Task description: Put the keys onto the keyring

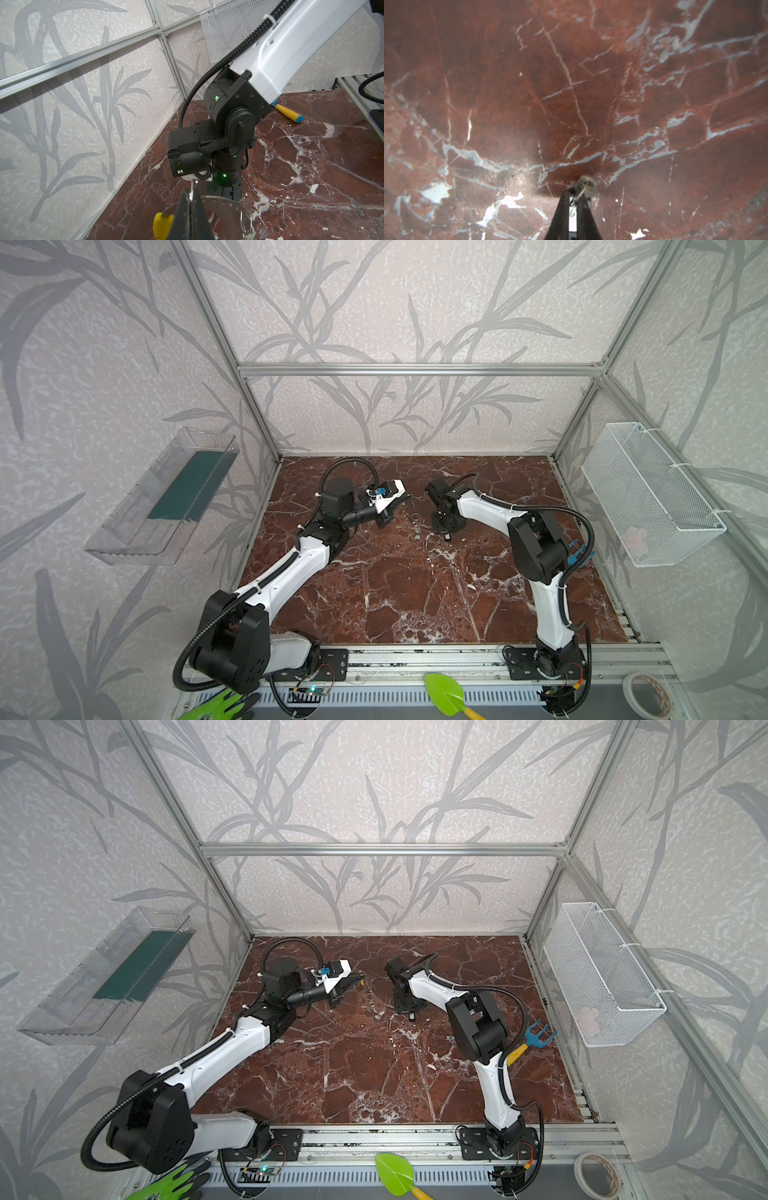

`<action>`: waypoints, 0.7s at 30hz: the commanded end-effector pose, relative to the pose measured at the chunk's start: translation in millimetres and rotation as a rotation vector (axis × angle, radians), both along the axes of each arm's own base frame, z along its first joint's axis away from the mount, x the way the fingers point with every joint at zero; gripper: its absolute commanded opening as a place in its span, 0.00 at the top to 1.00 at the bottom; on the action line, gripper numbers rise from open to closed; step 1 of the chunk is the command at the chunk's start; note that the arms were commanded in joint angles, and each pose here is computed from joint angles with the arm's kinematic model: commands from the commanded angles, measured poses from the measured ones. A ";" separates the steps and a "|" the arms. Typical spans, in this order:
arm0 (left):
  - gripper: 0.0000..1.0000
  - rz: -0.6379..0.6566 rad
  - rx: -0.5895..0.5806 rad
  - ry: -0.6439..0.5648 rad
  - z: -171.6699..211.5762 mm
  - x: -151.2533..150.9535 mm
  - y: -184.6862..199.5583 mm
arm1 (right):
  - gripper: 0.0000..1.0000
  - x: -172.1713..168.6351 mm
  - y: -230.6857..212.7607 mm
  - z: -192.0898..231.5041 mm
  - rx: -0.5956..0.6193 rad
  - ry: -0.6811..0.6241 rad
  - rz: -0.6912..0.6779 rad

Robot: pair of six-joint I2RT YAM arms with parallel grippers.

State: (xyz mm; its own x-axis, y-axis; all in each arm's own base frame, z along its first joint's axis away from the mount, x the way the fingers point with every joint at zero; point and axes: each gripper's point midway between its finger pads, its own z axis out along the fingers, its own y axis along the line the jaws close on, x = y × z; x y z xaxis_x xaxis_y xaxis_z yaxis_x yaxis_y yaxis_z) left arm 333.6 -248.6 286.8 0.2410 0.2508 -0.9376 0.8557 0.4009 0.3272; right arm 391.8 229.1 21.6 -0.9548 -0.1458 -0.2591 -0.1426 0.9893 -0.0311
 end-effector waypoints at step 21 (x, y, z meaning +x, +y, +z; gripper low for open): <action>1.00 -0.006 -0.037 -0.045 12.2 2.5 2.1 | 0.62 -14.3 -9.1 31.9 0.050 -0.015 0.048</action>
